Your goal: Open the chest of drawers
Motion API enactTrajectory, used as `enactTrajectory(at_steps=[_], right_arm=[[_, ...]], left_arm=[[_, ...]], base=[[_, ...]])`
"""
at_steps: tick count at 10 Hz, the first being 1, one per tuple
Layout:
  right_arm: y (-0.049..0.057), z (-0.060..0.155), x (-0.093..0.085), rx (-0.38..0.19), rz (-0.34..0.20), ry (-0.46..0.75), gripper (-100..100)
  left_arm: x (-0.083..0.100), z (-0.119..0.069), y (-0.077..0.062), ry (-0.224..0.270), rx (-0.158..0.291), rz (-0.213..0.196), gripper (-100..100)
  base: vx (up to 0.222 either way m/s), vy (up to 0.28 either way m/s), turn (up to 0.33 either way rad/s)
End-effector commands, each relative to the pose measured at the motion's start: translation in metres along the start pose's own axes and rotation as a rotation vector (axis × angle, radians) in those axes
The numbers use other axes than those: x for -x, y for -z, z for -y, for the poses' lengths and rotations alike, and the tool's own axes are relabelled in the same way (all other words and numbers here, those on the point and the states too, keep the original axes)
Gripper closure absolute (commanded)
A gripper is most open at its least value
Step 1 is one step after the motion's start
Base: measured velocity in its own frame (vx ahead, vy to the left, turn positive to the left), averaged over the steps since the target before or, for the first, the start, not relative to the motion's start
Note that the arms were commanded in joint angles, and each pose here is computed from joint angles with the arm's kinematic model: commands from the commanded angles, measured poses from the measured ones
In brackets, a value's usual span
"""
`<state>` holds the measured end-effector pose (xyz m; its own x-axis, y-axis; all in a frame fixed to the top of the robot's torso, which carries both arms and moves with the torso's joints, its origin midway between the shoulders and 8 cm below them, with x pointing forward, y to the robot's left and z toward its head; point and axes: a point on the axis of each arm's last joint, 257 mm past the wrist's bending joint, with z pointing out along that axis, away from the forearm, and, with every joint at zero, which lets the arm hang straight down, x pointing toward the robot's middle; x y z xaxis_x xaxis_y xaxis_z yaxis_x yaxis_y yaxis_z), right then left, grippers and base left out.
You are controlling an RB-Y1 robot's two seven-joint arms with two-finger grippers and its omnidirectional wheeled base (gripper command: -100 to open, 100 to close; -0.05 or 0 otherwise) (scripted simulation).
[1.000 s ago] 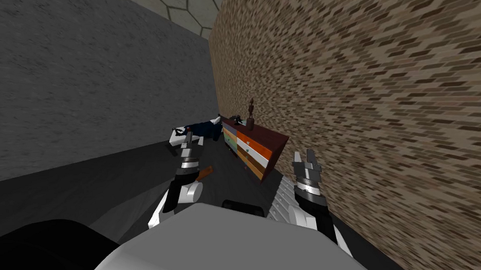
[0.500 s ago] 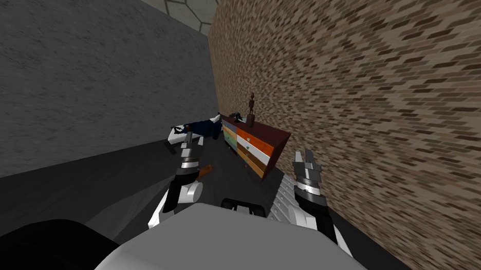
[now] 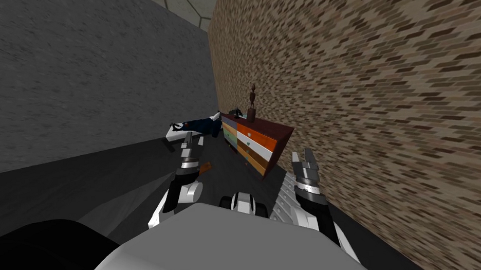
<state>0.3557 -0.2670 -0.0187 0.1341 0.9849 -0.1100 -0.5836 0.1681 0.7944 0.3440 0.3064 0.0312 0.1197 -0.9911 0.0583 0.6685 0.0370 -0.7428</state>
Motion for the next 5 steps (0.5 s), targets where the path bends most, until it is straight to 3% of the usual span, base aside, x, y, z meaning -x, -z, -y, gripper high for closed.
enactTrajectory(at_steps=[1,4,5], right_arm=[[0.004,0.017,-0.014,-0.044,-0.093,0.102,-100],[0.01,0.047,-0.026,-0.116,-0.19,0.259,-100],[0.01,0.047,-0.027,-0.116,-0.194,0.268,-100]], left_arm=[[0.0,0.0,0.0,0.0,0.0,0.0,0],[0.0,0.0,0.0,0.0,0.0,0.0,0],[0.0,0.0,0.0,0.0,0.0,0.0,0]], base=[[0.047,0.031,0.017],[0.073,0.045,0.029],[0.064,0.038,0.011]])
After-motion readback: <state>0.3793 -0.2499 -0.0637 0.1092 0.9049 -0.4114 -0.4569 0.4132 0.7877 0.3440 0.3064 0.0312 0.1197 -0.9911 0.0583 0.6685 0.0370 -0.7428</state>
